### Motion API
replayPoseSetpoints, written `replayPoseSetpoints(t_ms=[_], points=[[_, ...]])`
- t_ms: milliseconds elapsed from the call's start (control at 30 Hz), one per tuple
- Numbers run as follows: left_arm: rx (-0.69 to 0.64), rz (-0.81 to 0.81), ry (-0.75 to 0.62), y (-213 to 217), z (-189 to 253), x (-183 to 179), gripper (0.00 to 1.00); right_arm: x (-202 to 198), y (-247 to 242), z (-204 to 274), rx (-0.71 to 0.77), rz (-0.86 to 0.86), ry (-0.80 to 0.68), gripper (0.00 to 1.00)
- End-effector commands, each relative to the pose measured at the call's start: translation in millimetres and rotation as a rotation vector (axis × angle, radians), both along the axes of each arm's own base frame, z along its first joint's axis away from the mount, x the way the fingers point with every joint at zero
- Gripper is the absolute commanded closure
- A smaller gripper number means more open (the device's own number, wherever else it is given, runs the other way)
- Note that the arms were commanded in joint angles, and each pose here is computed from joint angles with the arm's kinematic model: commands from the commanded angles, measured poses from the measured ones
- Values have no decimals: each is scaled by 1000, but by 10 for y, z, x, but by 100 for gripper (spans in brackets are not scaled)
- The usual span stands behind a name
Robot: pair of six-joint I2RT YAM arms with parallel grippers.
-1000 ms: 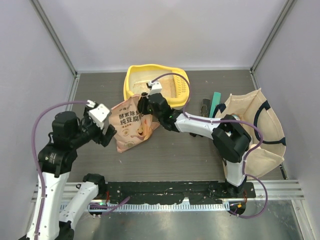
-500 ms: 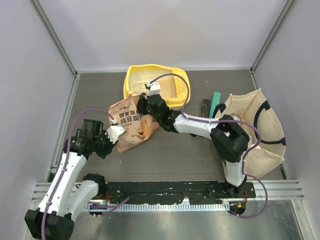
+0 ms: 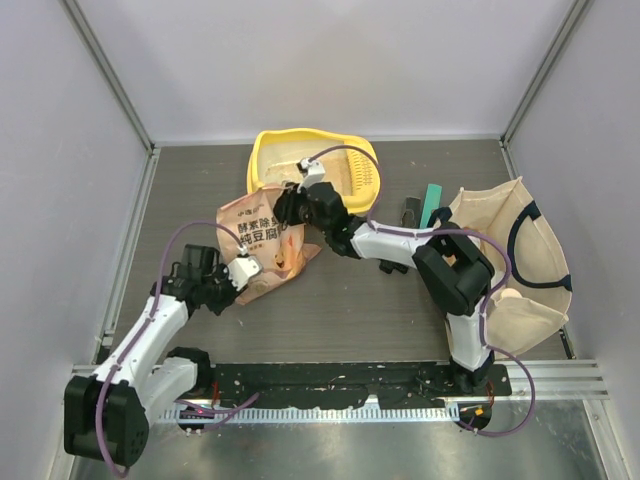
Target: Fill the litter box with clean litter
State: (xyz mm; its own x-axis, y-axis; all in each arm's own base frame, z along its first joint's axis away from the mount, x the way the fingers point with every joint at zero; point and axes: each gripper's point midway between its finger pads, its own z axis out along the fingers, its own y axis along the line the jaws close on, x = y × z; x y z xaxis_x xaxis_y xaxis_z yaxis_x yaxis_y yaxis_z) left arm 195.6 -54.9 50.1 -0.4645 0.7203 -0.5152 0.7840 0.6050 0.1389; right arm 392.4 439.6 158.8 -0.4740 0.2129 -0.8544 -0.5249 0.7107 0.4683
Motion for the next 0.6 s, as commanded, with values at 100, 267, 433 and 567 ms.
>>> replayPoseSetpoints(t_ms=[100,267,433,567], points=[[-60,-5,-163,-171,104,490,73,-727,-26,-1044,-29,294,524,99],[-64,-5,-181,-201,107,529,73,-472,-87,-654,129,232,593,99],[-67,-6,-187,-197,133,468,73,-263,-235,-492,165,144,574,99],[-58,-20,-205,-181,187,431,73,17,-393,-379,236,17,618,99]])
